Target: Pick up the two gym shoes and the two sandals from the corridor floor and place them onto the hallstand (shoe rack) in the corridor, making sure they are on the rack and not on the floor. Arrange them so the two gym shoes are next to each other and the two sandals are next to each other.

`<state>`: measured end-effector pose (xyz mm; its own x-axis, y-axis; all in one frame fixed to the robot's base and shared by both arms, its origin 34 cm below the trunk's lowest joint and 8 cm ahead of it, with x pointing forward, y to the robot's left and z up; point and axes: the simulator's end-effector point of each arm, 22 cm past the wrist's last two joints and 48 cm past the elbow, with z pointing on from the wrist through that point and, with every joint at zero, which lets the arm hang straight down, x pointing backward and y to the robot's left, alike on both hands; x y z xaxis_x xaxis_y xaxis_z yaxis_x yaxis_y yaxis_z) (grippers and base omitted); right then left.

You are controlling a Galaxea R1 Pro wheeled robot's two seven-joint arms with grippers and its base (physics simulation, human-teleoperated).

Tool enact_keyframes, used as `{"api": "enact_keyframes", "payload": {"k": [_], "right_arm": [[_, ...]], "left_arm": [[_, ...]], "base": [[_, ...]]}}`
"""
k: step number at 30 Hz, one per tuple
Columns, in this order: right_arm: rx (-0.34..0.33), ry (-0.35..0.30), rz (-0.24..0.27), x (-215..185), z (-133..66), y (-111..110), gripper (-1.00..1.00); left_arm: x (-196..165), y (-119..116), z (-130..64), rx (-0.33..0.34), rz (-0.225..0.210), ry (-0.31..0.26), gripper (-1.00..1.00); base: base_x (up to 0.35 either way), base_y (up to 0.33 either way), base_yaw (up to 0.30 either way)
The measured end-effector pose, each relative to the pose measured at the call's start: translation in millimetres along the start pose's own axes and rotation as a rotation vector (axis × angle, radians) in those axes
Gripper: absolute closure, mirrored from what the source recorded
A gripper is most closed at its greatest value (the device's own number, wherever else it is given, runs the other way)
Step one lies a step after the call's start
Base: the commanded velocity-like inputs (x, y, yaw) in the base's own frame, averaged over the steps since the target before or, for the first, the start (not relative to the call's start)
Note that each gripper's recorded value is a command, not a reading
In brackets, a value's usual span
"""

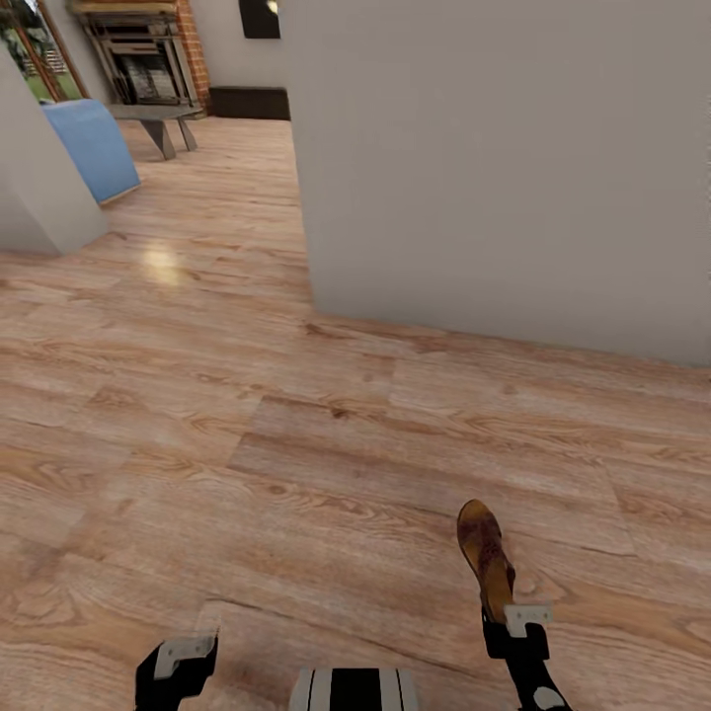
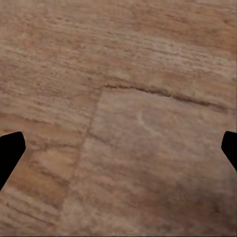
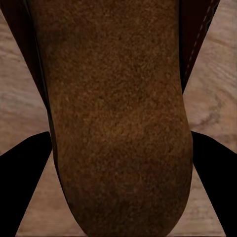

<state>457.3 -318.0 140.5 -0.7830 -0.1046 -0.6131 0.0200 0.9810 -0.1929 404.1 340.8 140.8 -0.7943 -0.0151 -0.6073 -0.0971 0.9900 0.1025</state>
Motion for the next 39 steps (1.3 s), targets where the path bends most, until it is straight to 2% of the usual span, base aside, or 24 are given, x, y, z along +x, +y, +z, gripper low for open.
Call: {"api": "enact_keyframes", "payload": {"k": [4, 9, 39], "right_arm": [[-0.007, -0.015, 0.007, 4, -9.8, 2, 1.00], [-0.016, -0.038, 0.018, 13, -25.0, 5, 1.00], [-0.003, -0.177, 0.045, -55, -41.6, -4, 1.00]], "left_arm": [[11, 2, -12.8, -0.003, -0.001, 0.003, -1.00], [16, 11, -24.6, -0.023, -0.030, -0.004, -1.00], [-49, 12, -36.3, -0.020, -0.061, -0.145, -1.00]], "base": [[0.000, 0.000, 0.000], [0.000, 0.000, 0.000], [0.000, 0.000, 0.000]]}}
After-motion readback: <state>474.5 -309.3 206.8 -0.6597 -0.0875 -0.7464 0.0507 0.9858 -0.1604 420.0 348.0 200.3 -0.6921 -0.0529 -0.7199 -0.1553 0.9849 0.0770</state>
